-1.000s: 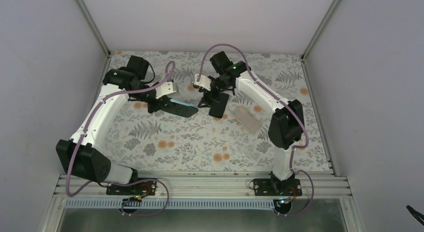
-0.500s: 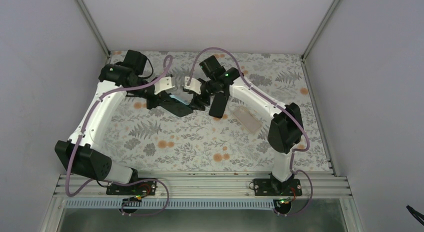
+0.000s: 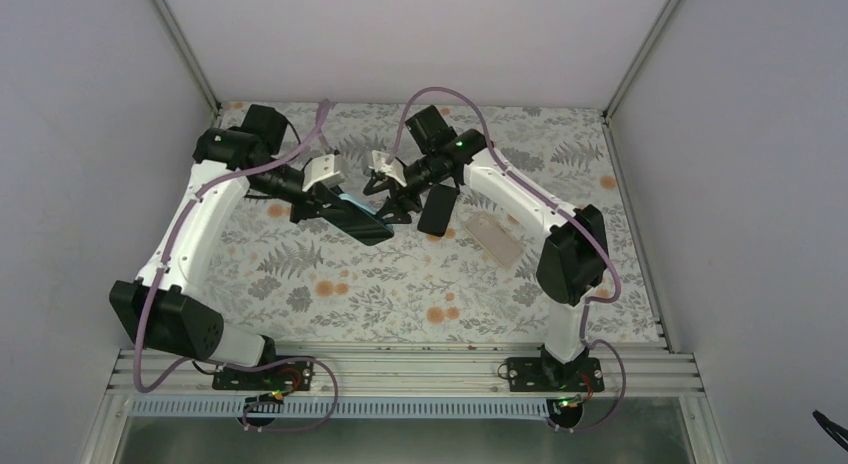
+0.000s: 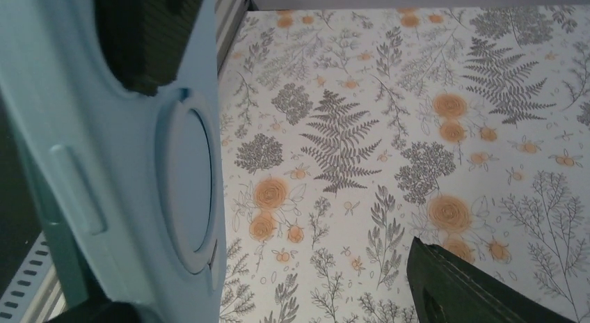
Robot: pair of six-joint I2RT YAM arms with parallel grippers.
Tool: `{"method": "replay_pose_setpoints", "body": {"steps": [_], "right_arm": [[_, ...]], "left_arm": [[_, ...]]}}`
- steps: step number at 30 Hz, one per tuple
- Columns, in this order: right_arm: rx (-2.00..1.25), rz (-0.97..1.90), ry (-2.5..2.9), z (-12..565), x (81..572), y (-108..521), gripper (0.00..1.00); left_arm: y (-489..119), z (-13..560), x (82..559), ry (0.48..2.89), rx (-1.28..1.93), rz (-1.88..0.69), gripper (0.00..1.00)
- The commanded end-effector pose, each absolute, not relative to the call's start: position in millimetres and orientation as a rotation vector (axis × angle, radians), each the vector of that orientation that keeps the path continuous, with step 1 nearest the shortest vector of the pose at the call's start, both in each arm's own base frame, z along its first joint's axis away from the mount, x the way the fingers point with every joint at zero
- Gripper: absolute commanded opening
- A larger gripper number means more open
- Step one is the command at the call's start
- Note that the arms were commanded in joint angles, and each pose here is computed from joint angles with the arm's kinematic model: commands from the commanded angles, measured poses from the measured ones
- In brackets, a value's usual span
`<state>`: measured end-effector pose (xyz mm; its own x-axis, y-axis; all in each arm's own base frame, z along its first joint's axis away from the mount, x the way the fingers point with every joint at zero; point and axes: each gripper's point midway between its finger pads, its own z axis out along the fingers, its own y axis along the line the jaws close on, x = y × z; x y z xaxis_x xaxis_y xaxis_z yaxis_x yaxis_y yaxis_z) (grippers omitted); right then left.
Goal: Take the phone out of the phone case
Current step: Remove the phone case from the phone.
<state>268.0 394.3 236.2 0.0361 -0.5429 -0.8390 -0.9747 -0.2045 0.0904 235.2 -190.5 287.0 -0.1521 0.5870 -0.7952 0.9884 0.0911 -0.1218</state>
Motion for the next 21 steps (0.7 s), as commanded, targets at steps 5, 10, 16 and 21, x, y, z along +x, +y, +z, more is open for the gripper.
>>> {"method": "replay_pose_setpoints", "body": {"steps": [5,10,16,21], "right_arm": [[-1.750,1.526,0.935,373.4,189.6,404.1,0.74],[-1.795,1.449,0.966,356.2,187.7,411.8,0.56],[-1.788,1.425,1.036,344.9,199.3,414.5,0.32],[-1.790,1.418,1.040,343.8,199.6,414.4,0.20]], "left_arm": [[-189.6,263.5,278.8,1.872,1.476,-0.867,0.02],[-186.3,275.4,295.4,1.875,1.425,-0.762,0.02],[-186.6,298.1,287.1,1.829,1.418,-0.749,0.02],[-184.5,302.2,281.9,1.833,1.420,-0.738,0.04]]}}
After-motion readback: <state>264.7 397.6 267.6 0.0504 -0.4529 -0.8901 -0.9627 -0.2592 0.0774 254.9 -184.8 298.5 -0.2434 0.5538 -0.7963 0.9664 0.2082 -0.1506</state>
